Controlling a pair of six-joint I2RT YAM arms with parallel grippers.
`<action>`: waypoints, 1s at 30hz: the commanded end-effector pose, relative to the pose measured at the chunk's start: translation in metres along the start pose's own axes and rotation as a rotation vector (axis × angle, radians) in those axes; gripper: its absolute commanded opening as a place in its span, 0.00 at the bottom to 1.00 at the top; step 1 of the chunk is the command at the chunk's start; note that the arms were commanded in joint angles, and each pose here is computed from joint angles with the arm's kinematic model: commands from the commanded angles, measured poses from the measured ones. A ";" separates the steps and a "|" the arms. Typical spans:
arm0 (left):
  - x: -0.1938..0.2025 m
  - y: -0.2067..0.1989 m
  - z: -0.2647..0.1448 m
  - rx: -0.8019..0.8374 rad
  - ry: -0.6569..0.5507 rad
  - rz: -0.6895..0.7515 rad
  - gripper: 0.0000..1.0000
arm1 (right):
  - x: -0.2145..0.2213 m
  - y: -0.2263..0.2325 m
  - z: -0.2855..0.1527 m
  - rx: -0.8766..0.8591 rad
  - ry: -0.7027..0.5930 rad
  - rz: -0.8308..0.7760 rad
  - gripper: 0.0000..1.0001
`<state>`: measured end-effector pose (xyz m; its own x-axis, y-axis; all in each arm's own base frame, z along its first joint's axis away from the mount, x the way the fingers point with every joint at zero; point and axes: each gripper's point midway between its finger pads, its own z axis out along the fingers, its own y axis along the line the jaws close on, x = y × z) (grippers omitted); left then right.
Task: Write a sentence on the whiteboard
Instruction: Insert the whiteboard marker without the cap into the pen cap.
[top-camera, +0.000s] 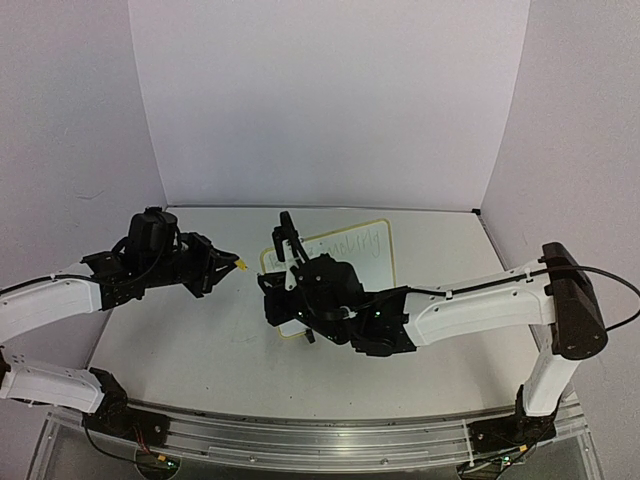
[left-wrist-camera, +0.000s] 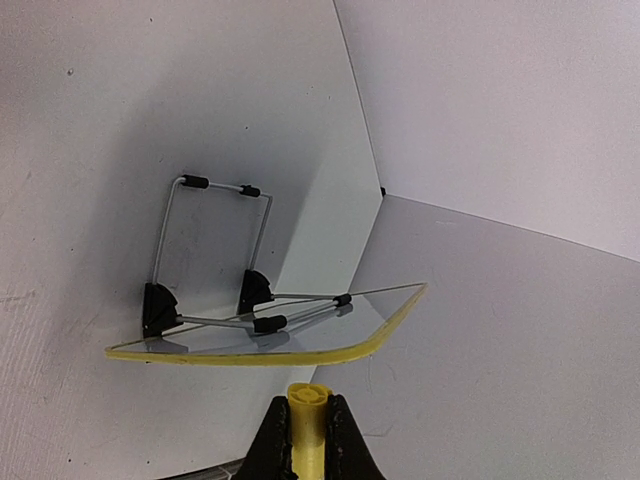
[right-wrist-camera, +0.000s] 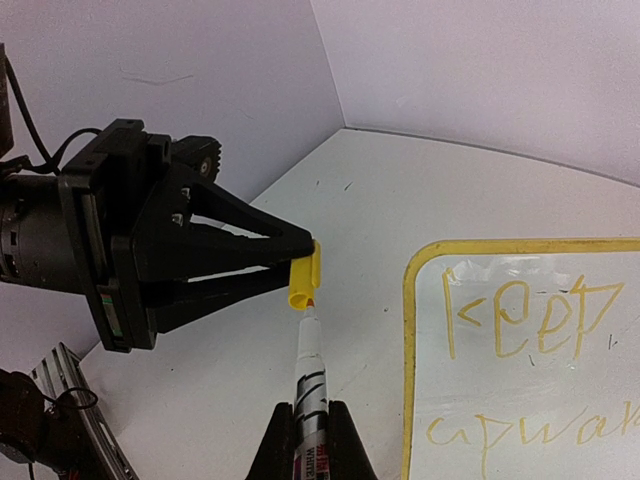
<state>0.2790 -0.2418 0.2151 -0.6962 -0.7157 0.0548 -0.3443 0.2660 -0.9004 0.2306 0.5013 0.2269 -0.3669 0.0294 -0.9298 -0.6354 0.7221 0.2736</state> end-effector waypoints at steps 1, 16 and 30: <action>0.002 -0.017 -0.002 0.036 0.011 0.014 0.00 | -0.022 0.008 0.000 -0.012 -0.053 0.028 0.00; 0.004 -0.017 0.000 0.041 0.021 0.015 0.00 | -0.018 0.009 0.002 -0.015 -0.046 0.036 0.00; 0.001 -0.020 -0.004 0.063 0.001 0.003 0.00 | -0.015 0.007 0.002 -0.007 -0.039 0.046 0.00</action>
<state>0.2791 -0.2433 0.2133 -0.7001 -0.7117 0.0589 -0.3476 0.2675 -0.8987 0.2306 0.5022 0.2285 -0.3735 0.0401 -0.9268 -0.6325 0.7198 0.2861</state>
